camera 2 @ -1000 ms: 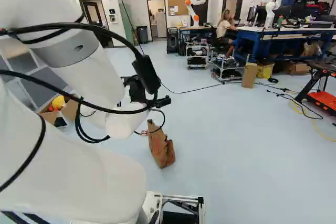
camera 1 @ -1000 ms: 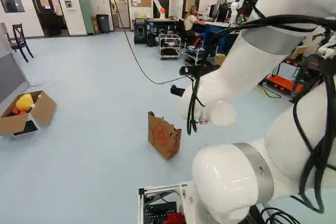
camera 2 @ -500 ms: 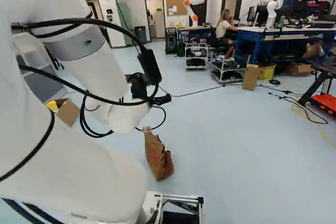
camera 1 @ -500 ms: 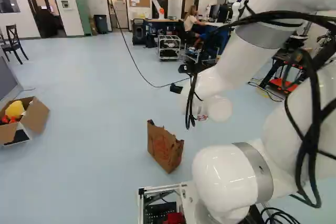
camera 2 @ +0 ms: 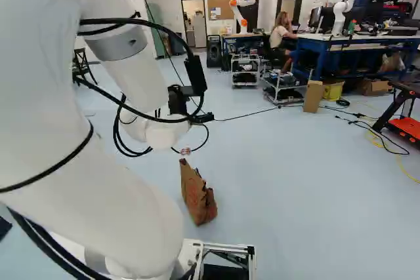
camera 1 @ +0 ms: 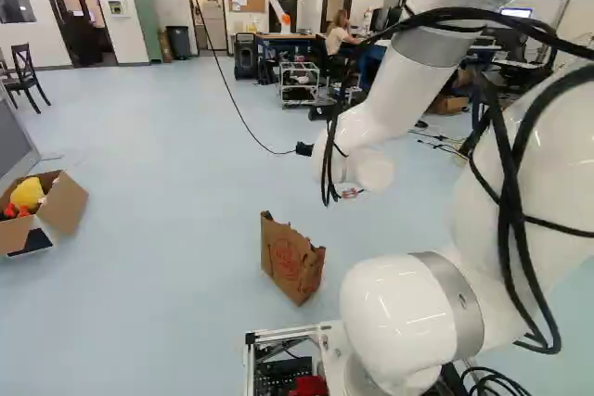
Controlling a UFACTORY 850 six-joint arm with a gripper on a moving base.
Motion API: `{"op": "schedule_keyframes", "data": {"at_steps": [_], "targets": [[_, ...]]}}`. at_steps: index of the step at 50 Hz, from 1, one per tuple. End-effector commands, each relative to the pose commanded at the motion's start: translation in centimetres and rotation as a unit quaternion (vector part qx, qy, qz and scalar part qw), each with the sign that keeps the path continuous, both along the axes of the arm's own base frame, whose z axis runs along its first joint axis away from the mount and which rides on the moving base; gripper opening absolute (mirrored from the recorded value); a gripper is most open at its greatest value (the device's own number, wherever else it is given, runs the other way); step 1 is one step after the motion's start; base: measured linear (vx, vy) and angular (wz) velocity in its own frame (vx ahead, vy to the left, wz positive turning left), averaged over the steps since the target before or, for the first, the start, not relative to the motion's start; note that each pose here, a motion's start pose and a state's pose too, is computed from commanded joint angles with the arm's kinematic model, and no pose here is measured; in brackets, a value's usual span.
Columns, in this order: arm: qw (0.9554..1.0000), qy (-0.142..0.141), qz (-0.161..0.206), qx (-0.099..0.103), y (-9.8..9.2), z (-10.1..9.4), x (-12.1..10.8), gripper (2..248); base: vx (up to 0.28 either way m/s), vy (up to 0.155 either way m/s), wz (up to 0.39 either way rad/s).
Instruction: Pick up the grocery bag from the ground
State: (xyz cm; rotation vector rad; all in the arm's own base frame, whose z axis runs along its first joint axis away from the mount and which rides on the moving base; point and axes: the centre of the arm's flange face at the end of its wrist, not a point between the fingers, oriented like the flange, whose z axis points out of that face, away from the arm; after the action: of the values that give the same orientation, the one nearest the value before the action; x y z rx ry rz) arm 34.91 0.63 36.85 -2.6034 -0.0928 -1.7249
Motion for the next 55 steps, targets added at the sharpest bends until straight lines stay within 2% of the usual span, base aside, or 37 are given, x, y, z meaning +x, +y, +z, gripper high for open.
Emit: {"op": "schedule_keyframes", "data": {"at_steps": [20, 36, 55], "targets": [[0.9972, 0.045, 0.055, -0.024, 1.1, -0.7, 3.7, 247, 0.0, 0.0, 0.0], [0.9915, 0.078, 0.094, -0.045, 2.0, -1.4, 6.6, 247, 0.0, 0.0, 0.0], [0.9846, 0.107, 0.123, -0.064, 2.7, -2.4, 10.2, 247, 0.0, 0.0, 0.0]]}}
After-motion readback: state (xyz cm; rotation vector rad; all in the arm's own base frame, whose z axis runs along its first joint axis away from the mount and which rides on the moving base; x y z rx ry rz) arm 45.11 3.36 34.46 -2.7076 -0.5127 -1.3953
